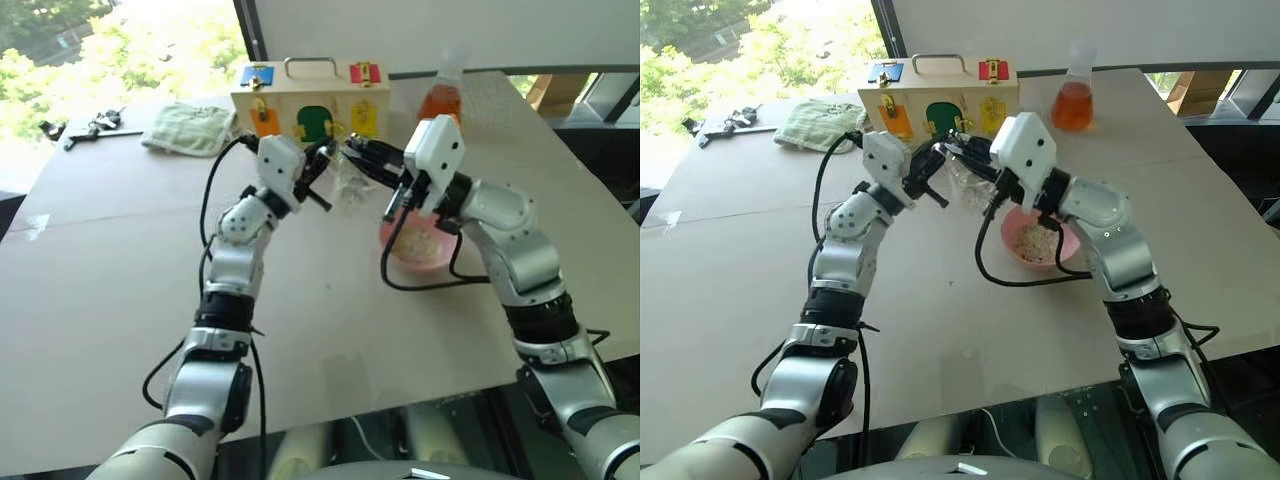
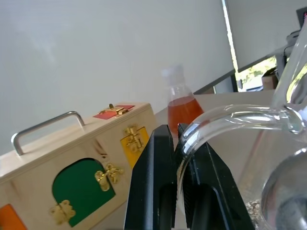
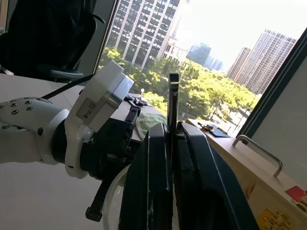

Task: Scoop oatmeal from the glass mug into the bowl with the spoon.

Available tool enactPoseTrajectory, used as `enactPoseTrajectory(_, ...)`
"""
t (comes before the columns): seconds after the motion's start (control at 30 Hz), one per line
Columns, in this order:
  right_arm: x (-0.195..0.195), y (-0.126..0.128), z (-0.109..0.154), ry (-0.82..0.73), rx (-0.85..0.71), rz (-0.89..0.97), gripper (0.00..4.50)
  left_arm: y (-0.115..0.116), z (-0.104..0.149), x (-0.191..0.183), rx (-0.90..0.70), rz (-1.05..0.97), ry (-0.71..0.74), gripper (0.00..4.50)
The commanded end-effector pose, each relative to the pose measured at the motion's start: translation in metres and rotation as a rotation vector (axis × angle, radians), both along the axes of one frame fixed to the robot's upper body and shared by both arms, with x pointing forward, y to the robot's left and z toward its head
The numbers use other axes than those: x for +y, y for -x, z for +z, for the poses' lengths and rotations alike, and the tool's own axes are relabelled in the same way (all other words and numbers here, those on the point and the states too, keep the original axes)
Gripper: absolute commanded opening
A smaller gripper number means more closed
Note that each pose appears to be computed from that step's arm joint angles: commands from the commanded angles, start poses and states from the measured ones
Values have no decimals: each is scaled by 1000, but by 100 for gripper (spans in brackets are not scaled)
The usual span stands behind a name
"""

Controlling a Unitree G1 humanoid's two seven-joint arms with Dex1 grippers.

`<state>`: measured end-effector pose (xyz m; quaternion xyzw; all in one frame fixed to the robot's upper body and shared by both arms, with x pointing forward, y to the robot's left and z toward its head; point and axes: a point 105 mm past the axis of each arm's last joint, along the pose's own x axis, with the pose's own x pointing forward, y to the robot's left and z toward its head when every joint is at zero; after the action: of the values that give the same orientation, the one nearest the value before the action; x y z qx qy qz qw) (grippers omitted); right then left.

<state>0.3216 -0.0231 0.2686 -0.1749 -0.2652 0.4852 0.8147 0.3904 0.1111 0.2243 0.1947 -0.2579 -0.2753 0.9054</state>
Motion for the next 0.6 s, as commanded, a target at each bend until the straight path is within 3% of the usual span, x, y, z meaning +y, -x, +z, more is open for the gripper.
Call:
enactPoseTrajectory(0.03, -8, 1, 22, -35, -86, -31, 0, 13, 42, 4, -240, 89, 14, 1)
enactPoseTrajectory(0.23, -6, 1, 24, -32, -112, -31, 0, 14, 35, 6, -234, 171, 148, 1)
enactPoseTrajectory(0.4, -6, 4, 22, -22, -146, -37, 0, 9, 22, 2, -98, 139, 233, 1)
enactPoseTrajectory(0.6, -1, 11, 4, 98, -244, 6, 0, 4, 22, 2, -13, 56, 230, 1)
